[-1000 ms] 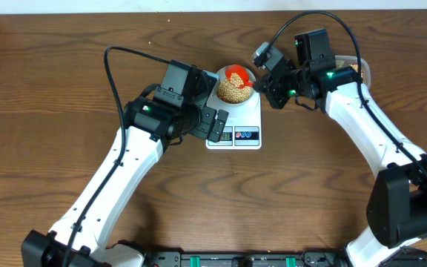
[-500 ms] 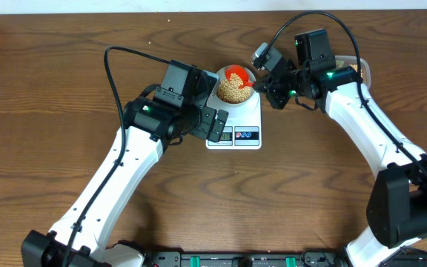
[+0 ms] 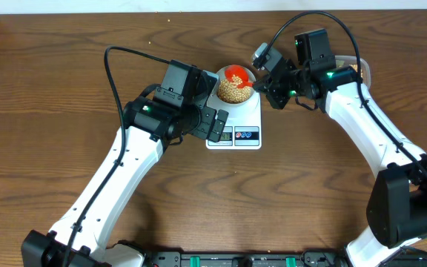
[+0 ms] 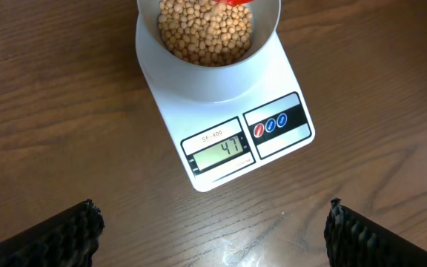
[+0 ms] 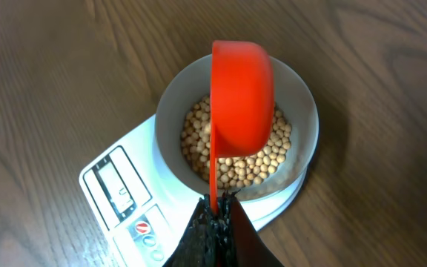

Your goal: Scoop item into bowl and weigh 50g on scale

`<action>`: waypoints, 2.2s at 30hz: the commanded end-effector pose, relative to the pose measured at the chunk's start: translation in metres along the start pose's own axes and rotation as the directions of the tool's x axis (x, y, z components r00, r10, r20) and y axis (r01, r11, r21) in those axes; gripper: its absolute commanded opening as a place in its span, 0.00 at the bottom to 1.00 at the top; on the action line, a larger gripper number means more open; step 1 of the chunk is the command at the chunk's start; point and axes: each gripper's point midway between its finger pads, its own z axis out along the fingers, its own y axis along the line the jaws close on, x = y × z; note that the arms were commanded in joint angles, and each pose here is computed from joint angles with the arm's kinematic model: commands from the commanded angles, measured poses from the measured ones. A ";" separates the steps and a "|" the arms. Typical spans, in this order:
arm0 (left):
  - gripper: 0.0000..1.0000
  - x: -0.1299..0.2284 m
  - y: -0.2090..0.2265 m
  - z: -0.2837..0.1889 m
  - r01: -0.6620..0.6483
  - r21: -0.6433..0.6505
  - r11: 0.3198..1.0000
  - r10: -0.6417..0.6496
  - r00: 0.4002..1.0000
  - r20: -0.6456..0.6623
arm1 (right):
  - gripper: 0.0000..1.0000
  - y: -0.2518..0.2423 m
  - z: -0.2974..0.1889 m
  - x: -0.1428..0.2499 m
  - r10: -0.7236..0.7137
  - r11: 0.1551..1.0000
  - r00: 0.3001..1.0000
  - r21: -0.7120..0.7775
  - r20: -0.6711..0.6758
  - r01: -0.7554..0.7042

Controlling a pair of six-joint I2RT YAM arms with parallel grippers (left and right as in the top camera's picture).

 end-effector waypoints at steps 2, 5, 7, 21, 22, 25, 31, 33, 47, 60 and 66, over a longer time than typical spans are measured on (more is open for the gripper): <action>0.98 0.003 0.004 0.001 0.005 -0.016 1.000 -0.005 1.000 -0.004 | 0.01 0.005 -0.010 -0.017 0.082 0.997 0.996 -0.004 0.043 -0.082; 0.98 0.003 0.004 0.001 0.005 -0.016 1.000 -0.005 1.000 -0.004 | 0.01 0.004 -0.013 -0.020 0.161 0.987 0.985 -0.033 0.064 -0.159; 0.98 0.003 0.004 0.001 0.005 -0.016 1.000 -0.005 1.000 -0.004 | 0.01 0.004 -0.015 -0.023 0.197 0.980 0.977 -0.056 0.079 -0.193; 0.98 0.003 0.004 0.001 0.005 -0.016 1.000 -0.005 1.000 -0.004 | 0.01 0.001 -0.020 -0.024 0.241 0.969 0.966 -0.084 0.097 -0.233; 0.98 0.003 0.004 0.001 0.005 -0.016 1.000 -0.005 1.000 -0.004 | 0.01 0.001 -0.020 -0.024 0.241 0.969 0.966 -0.084 0.097 -0.233; 0.98 0.003 0.004 0.001 0.005 -0.016 1.000 -0.005 1.000 -0.004 | 0.01 0.001 -0.020 -0.024 0.241 0.969 0.966 -0.083 0.097 -0.233; 0.98 0.003 0.004 0.001 0.005 -0.016 1.000 -0.005 1.000 -0.004 | 0.01 0.001 -0.020 -0.024 0.240 0.969 0.966 -0.083 0.097 -0.233; 0.98 0.003 0.004 0.001 0.005 -0.016 1.000 -0.005 1.000 -0.004 | 0.01 0.001 -0.020 -0.024 0.240 0.969 0.966 -0.083 0.097 -0.233; 0.98 0.003 0.004 0.001 0.005 -0.016 1.000 -0.005 1.000 -0.004 | 0.01 -0.004 -0.039 -0.029 0.302 0.947 0.943 -0.162 0.143 -0.279; 0.98 0.003 0.004 0.001 0.005 -0.016 1.000 -0.005 1.000 -0.004 | 0.01 -0.100 -0.145 0.021 0.457 0.836 0.860 0.220 0.229 -0.503; 0.98 0.003 0.004 0.001 0.005 -0.016 1.000 -0.005 1.000 -0.004 | 0.01 -0.132 -0.180 0.068 0.525 0.690 0.829 0.474 0.193 -0.548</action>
